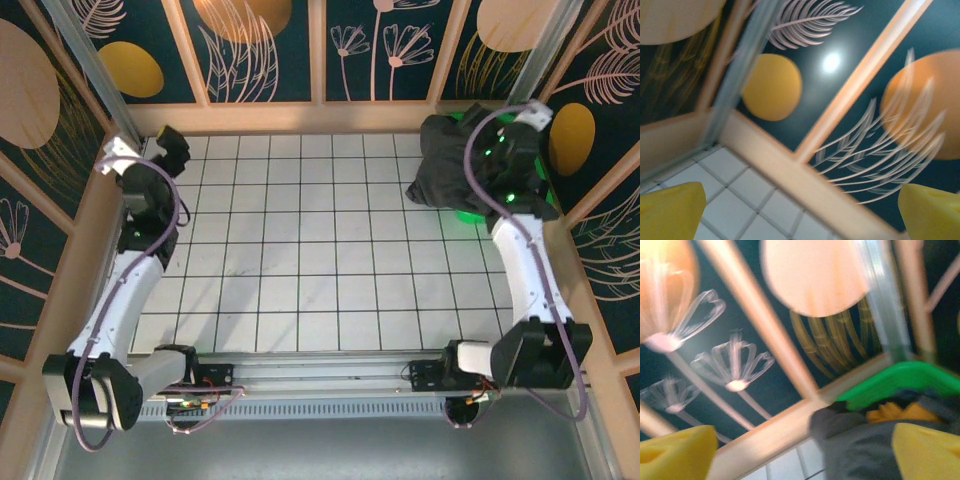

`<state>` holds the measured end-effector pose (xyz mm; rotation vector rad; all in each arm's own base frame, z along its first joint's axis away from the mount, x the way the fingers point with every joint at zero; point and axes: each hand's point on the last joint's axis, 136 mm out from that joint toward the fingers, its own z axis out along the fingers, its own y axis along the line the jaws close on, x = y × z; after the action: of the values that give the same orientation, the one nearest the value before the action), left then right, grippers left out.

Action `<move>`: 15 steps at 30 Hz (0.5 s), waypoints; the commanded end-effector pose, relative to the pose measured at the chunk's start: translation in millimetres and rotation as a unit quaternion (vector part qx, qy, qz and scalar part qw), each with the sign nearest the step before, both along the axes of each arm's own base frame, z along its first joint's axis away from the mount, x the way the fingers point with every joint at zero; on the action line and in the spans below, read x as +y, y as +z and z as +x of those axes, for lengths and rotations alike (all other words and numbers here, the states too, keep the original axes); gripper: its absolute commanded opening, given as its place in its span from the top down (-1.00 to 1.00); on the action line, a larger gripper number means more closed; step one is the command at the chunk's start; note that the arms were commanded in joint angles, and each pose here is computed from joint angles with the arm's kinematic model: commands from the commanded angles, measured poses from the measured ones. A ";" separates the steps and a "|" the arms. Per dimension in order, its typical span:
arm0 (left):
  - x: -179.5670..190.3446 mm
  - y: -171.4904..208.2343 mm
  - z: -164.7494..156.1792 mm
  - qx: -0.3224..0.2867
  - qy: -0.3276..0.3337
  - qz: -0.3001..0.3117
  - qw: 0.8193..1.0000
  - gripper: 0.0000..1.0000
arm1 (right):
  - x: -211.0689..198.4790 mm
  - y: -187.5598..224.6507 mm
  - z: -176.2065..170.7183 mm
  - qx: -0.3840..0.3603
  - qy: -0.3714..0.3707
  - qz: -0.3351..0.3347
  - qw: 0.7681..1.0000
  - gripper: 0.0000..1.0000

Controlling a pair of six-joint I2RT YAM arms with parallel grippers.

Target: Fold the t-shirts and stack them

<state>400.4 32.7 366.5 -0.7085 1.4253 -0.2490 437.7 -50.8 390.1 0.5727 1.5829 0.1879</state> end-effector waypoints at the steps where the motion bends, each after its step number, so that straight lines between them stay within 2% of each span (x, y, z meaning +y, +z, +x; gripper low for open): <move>1: -47.4 -45.7 34.7 0.091 -0.129 -0.093 0.983 -0.97 | -38.4 -78.7 6.8 0.172 -0.083 0.055 0.980 -0.73; 4: -88.2 -26.3 51.8 0.088 -0.208 -0.095 0.970 -0.98 | -84.5 -95.8 13.6 0.212 -0.138 0.082 0.964 -0.79; 8: -138.1 -11.8 49.7 0.089 -0.291 -0.059 0.951 -0.97 | -126.9 -142.7 25.3 0.265 -0.149 0.117 0.945 -0.79; 12: -158.6 -26.0 37.0 0.106 -0.327 -0.053 0.938 -0.94 | -135.9 -194.9 45.5 0.328 -0.126 0.126 0.928 -0.70; 15: -163.4 -34.4 28.1 0.115 -0.337 -0.059 0.933 -0.88 | -130.8 -218.9 57.7 0.344 -0.106 0.138 0.923 -0.51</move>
<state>443.5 -123.0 330.8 -0.3772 1.8399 -0.7699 488.4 -201.5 175.3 1.1396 2.1024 -0.0417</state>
